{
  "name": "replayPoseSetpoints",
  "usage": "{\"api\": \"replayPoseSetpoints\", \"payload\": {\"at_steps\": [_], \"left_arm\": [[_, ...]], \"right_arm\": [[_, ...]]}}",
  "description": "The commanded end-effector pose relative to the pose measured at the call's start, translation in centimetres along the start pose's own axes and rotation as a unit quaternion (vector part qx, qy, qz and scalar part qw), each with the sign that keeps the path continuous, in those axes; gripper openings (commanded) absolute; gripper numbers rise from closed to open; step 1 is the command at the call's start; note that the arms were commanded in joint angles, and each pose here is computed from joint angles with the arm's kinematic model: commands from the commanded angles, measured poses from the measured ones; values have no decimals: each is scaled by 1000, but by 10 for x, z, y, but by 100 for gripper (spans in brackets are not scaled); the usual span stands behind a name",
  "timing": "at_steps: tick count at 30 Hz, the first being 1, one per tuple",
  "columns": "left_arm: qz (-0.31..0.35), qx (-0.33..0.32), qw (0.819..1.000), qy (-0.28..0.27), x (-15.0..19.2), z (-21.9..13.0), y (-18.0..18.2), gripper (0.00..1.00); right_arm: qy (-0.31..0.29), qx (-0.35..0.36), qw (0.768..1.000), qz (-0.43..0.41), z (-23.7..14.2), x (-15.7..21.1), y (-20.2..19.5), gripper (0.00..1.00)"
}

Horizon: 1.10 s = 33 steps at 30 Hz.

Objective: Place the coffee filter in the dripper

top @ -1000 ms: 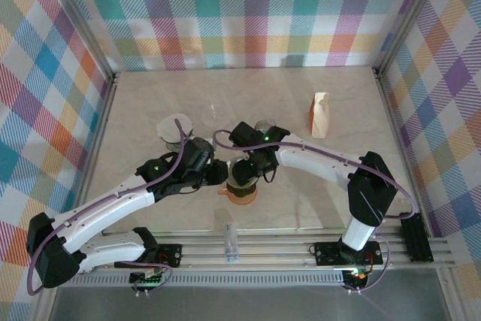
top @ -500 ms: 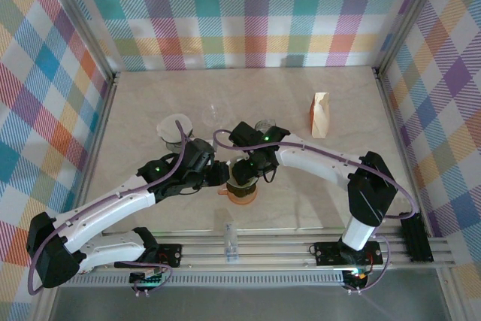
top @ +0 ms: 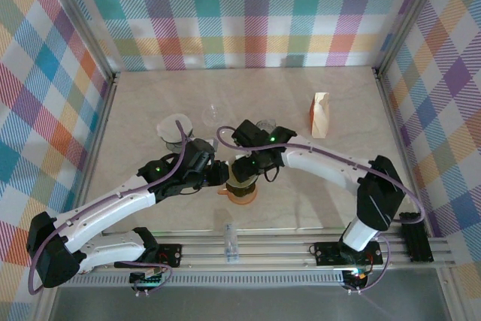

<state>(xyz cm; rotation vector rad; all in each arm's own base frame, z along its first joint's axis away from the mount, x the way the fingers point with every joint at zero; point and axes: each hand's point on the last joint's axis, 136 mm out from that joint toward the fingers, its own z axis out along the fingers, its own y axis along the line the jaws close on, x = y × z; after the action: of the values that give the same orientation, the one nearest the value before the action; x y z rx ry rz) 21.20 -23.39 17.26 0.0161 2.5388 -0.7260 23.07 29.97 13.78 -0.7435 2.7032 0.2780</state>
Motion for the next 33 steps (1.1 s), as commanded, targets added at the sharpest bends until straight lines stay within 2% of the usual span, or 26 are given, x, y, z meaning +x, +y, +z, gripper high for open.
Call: {"api": "replayPoseSetpoints", "payload": {"at_steps": [1, 10, 15, 28, 33], "left_arm": [[-7, -9, 1000, 9, 4, 5, 7, 23], [-8, -11, 1000, 8, 4, 5, 8, 24], [-9, -12, 1000, 6, 3, 5, 8, 27], [-12, -4, 1000, -11, -5, -6, 4, 44], [-15, 6, 1000, -25, -11, -16, -1, 57]], "right_arm": [[-39, 4, 999, 7, -22, -9, -3, 77], [-119, 29, 992, 24, -75, -17, -23, 78], [-140, 27, 989, 35, -87, -11, -29, 78], [-170, 19, 983, 64, -97, 2, -38, 79], [-185, 18, 980, 72, -103, 4, -41, 79]]}}
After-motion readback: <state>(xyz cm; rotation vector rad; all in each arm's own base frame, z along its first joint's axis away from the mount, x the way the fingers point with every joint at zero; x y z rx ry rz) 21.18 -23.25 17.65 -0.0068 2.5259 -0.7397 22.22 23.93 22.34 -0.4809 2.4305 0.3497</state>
